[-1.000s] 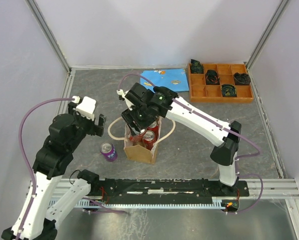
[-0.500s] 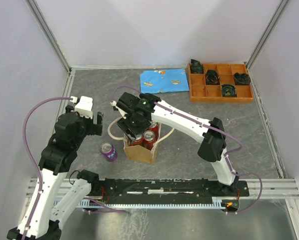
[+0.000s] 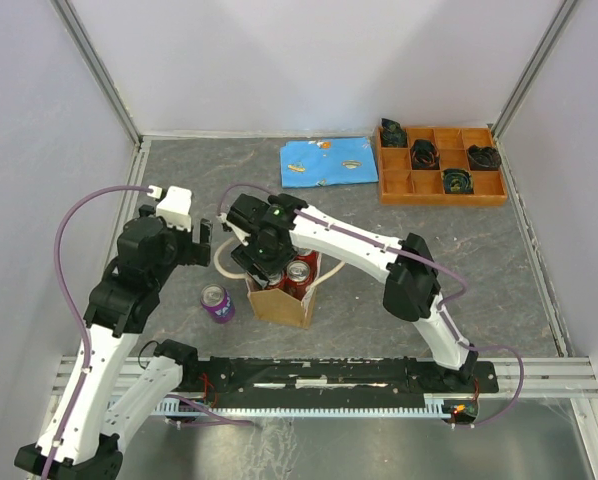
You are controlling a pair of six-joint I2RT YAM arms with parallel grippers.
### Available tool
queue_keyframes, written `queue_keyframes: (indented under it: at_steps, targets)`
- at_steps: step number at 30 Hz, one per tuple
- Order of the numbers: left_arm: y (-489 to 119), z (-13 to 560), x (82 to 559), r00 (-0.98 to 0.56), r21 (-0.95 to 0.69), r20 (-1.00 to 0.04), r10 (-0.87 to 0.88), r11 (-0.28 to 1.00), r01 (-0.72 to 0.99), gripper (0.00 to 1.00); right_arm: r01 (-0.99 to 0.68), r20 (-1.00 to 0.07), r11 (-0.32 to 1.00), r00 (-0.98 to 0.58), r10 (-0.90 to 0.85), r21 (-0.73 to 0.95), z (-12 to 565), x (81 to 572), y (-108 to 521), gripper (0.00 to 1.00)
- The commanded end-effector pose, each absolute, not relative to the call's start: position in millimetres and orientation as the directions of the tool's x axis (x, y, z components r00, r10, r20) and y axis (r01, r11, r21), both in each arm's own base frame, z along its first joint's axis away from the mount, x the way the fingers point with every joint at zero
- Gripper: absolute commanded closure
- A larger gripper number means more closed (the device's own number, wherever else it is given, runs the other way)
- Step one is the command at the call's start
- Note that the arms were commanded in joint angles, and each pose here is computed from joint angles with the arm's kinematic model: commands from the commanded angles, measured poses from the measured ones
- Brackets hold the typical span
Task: Place the beverage into the canvas bag
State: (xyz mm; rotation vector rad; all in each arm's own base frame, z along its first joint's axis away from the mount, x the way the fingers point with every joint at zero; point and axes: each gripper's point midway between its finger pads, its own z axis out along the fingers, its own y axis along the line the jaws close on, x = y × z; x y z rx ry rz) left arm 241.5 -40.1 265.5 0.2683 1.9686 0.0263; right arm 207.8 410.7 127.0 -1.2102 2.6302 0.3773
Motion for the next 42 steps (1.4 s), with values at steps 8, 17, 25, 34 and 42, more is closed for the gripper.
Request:
queue_keyframes:
  at_steps: [8, 17, 25, 34, 42]
  targets:
    - [-54.4, 273.0, 249.8, -0.332, 0.079, -0.932, 0.148, 0.974, 0.211, 0.08, -0.792, -0.363, 0.596, -0.598, -0.715, 0.132, 122.0, 218.5, 432.0, 0.92]
    - [-63.4, 273.8, 247.7, -0.328, 0.06, -0.933, 0.146, 0.964, 0.259, 0.09, -0.796, -0.415, 0.597, -0.58, -0.701, 0.103, 142.5, 223.3, 430.9, 0.15]
    - [-74.0, 278.3, 241.3, -0.306, 0.042, -0.941, 0.146, 0.946, 0.323, 0.09, -0.788, -0.454, 0.608, -0.578, -0.678, 0.095, 169.9, 225.0, 427.9, 0.01]
    - [-66.6, 293.7, 234.0, -0.276, 0.05, -0.952, 0.135, 0.954, 0.294, 0.08, -0.743, -0.55, 0.668, -0.575, -0.606, 0.042, 223.8, 234.6, 410.8, 0.01]
    - [-65.3, 253.1, 234.6, -0.433, 0.028, -0.887, 0.16, 0.955, 0.296, 0.01, -0.607, -0.589, 0.793, -0.66, -0.467, 0.052, 249.2, 255.5, 359.7, 0.01]
